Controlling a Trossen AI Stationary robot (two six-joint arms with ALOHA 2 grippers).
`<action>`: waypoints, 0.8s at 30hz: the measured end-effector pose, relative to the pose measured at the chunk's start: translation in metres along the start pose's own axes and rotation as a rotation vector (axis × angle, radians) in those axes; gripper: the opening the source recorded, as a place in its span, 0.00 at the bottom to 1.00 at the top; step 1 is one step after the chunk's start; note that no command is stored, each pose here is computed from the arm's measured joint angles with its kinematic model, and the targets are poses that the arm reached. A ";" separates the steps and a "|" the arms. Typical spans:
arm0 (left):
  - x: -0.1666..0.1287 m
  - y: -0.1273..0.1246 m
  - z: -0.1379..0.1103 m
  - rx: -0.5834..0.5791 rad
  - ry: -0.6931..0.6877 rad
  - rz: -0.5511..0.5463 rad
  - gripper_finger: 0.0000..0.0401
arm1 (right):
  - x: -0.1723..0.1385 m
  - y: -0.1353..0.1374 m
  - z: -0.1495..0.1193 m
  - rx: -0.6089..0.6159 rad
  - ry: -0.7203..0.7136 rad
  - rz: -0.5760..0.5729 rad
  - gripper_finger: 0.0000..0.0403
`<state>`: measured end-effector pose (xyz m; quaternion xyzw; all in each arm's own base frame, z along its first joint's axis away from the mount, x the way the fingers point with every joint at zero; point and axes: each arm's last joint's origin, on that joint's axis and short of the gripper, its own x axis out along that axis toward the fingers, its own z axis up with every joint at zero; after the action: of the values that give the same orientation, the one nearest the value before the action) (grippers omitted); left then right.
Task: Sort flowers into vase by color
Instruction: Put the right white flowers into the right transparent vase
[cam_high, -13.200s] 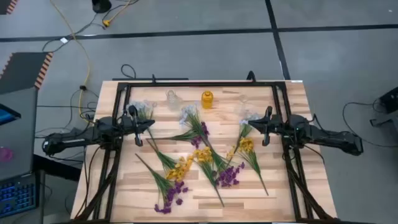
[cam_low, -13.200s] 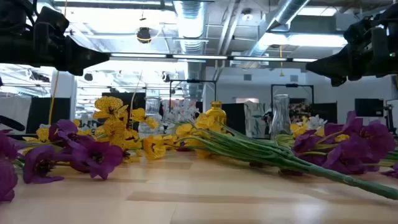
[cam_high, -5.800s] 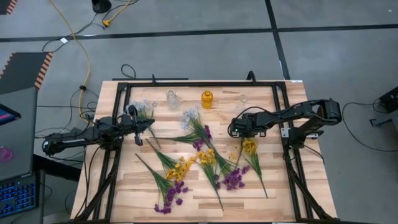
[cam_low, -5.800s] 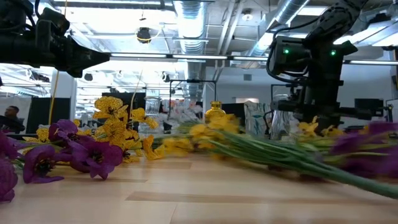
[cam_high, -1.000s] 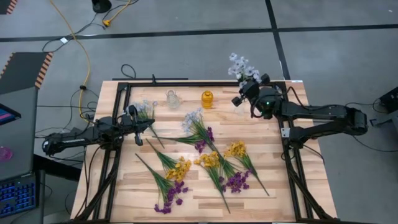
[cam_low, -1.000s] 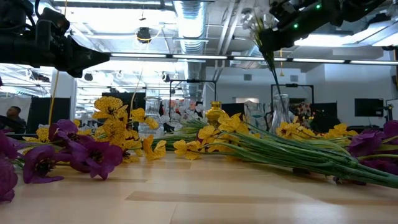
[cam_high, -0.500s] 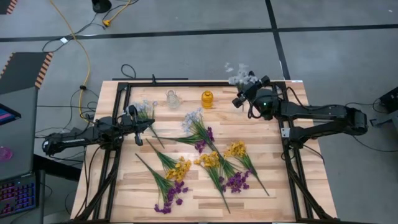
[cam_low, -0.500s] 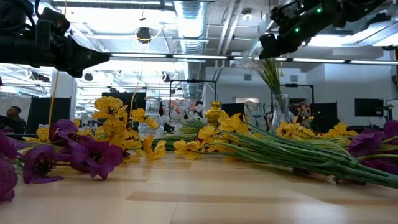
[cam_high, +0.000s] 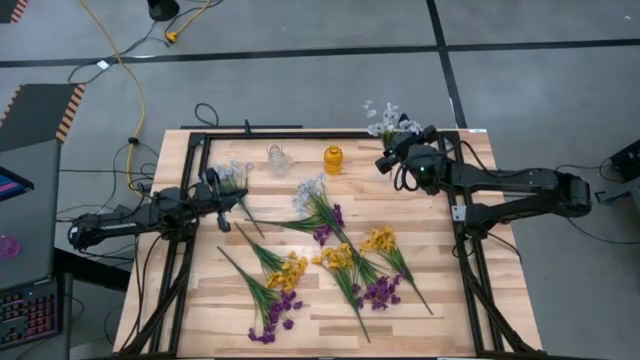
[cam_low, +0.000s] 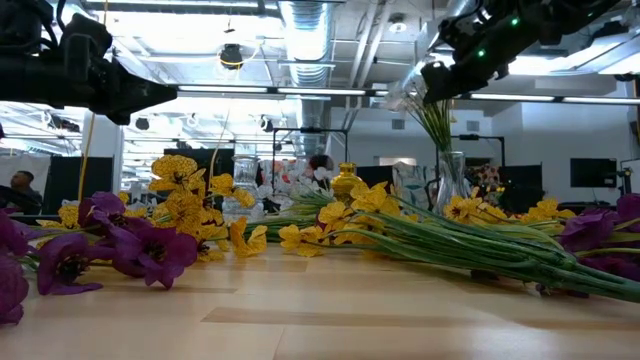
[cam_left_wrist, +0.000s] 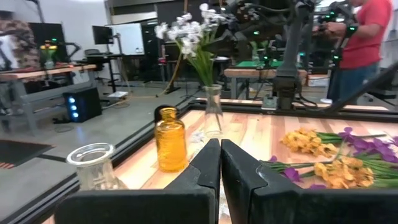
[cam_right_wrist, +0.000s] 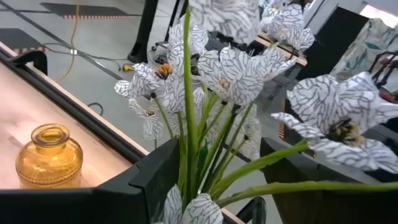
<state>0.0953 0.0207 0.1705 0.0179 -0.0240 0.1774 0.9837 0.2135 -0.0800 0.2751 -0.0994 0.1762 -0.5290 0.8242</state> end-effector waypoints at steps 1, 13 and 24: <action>0.000 0.000 0.000 -0.001 -0.001 0.006 0.03 | -0.001 0.001 0.000 -0.001 -0.002 0.005 0.62; 0.000 0.001 0.000 -0.050 -0.003 0.024 0.23 | -0.026 -0.003 0.007 0.023 -0.047 0.081 0.62; 0.000 0.001 0.000 -0.055 -0.004 0.024 0.30 | -0.049 -0.009 0.006 -0.005 -0.054 0.156 0.62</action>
<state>0.0951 0.0214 0.1710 -0.0090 -0.0312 0.1883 0.9816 0.1896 -0.0401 0.2926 -0.1015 0.1624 -0.4599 0.8671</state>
